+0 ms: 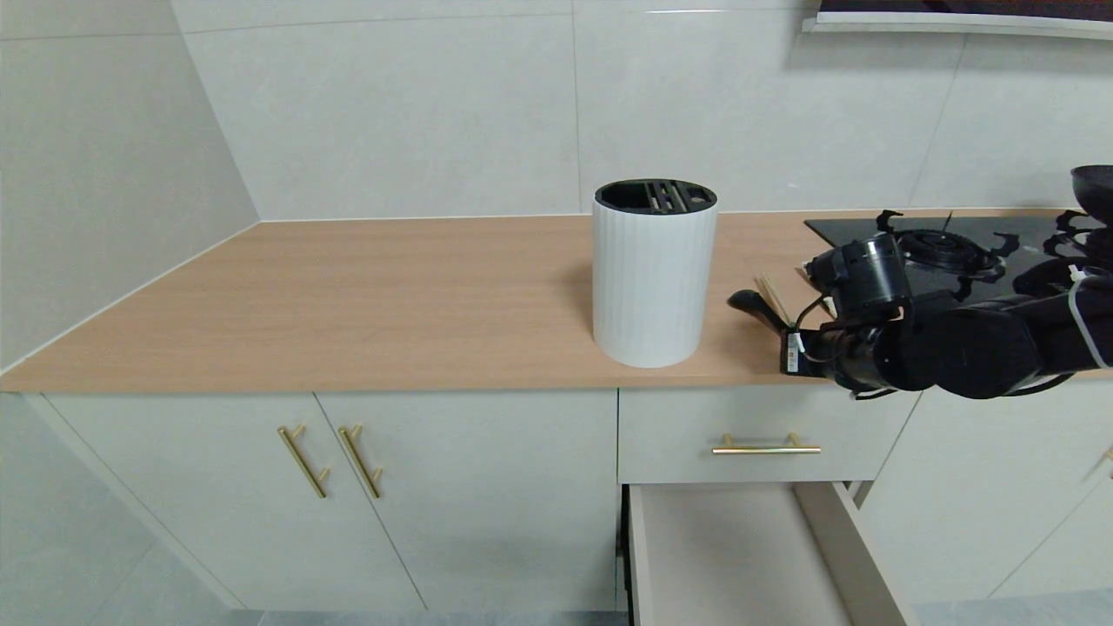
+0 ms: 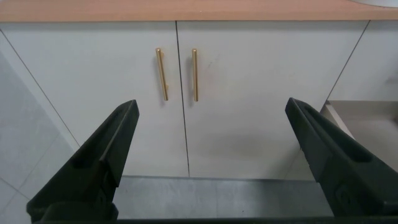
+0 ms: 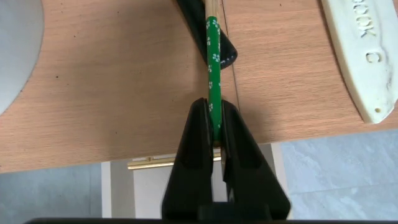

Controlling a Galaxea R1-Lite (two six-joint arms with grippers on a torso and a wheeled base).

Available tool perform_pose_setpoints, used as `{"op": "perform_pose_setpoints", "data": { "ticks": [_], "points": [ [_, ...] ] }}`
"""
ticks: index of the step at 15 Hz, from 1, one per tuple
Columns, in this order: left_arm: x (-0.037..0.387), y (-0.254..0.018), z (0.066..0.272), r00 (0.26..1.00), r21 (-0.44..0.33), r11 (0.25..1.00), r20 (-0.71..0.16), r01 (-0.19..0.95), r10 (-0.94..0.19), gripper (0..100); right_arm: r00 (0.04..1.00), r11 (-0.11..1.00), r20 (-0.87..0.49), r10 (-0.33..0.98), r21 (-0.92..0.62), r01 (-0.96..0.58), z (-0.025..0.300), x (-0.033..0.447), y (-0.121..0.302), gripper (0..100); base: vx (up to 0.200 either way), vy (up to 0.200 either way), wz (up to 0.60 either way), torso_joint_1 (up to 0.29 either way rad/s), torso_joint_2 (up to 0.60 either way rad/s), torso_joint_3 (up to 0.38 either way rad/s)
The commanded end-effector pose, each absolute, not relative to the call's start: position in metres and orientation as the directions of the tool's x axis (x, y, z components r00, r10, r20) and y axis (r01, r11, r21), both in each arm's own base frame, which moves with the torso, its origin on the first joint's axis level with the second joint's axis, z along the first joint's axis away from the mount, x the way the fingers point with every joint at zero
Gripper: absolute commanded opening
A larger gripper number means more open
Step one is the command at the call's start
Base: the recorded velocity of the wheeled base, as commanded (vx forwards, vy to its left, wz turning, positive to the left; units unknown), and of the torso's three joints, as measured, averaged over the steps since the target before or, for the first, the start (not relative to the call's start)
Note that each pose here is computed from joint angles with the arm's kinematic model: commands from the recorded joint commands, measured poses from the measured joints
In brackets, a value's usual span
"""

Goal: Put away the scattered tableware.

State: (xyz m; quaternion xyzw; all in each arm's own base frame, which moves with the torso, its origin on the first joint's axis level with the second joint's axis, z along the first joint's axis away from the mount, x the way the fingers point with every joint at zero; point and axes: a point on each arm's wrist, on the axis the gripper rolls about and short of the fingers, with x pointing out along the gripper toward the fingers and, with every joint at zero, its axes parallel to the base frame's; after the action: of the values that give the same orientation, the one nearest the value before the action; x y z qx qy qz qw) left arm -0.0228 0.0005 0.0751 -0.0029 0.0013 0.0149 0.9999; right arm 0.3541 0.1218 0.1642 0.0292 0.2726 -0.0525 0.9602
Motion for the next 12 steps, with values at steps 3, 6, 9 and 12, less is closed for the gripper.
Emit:
{"op": "perform_pose_setpoints", "data": {
  "ticks": [3,6,9,12],
  "points": [
    [-0.023,0.001,0.075,1.0,-0.006,1.0,-0.003,-0.031,0.031,100,0.851,0.992,-0.518,-0.09,0.033,0.125,0.168,0.354,0.118,0,0.0,0.0,0.0,0.0,0.0,0.0],
    [-0.023,0.001,0.075,1.0,-0.006,1.0,-0.003,-0.031,0.031,100,0.872,0.991,-0.483,-0.081,0.053,0.122,0.187,0.342,0.115,0,0.0,0.0,0.0,0.0,0.0,0.0],
    [-0.023,0.001,0.075,1.0,-0.006,1.0,-0.002,-0.031,0.031,100,0.904,0.991,-0.424,-0.057,0.089,0.104,0.223,0.289,0.097,0,0.0,0.0,0.0,0.0,0.0,0.0],
    [-0.023,0.001,0.075,1.0,-0.006,1.0,-0.002,-0.031,0.031,100,0.917,0.991,-0.399,-0.004,0.12,0.056,0.26,0.23,0.079,0,0.0,0.0,0.0,0.0,0.0,0.0]
  ]
}}
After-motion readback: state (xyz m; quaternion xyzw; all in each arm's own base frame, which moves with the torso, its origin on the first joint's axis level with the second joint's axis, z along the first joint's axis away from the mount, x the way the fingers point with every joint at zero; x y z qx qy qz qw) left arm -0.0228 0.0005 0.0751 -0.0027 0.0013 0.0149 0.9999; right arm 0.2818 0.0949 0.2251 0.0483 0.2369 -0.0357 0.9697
